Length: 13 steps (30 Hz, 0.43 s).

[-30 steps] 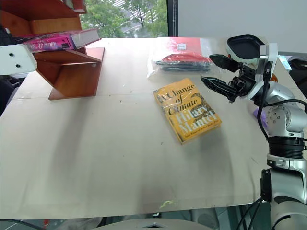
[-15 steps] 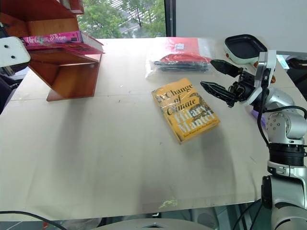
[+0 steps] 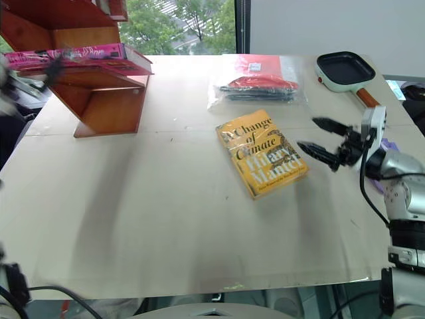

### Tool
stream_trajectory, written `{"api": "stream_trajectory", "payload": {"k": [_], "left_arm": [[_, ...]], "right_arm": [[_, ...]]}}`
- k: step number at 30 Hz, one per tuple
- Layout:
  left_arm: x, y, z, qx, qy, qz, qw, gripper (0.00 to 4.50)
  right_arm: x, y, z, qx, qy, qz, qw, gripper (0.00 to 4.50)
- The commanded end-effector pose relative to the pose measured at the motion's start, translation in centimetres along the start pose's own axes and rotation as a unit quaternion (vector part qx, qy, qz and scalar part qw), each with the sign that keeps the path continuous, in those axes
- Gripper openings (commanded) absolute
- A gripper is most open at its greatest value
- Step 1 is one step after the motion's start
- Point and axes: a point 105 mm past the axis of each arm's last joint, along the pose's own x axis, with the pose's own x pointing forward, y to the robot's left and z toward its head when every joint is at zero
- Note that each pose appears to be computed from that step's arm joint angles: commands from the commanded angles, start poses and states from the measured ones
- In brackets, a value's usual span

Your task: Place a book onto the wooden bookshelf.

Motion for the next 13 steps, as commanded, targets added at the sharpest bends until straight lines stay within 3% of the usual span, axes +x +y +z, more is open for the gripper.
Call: {"api": "stream_trajectory", "payload": {"k": [1,3,7,13], "left_arm": [[-1.6,-7.0,-1.6,-0.134,0.046,-0.123,0.982,4.48],[-3.6,-12.2,-3.6,-0.216,0.102,-0.188,0.953,4.48],[-6.9,-18.2,-6.8,-0.304,0.194,-0.21,0.909,4.48],[-8.8,-22.8,-8.1,-0.331,0.238,-0.211,0.888,4.48]], "right_arm": [[-1.6,-0.9,-2.4,-0.062,0.06,-0.042,0.995,4.5],[-2.4,-0.8,-4.1,-0.064,0.075,-0.068,0.993,4.5],[-3.5,0.8,-5.7,-0.042,0.081,-0.071,0.993,4.5],[-5.4,2.3,-7.4,-0.03,0.107,-0.088,0.99,4.5]]}}
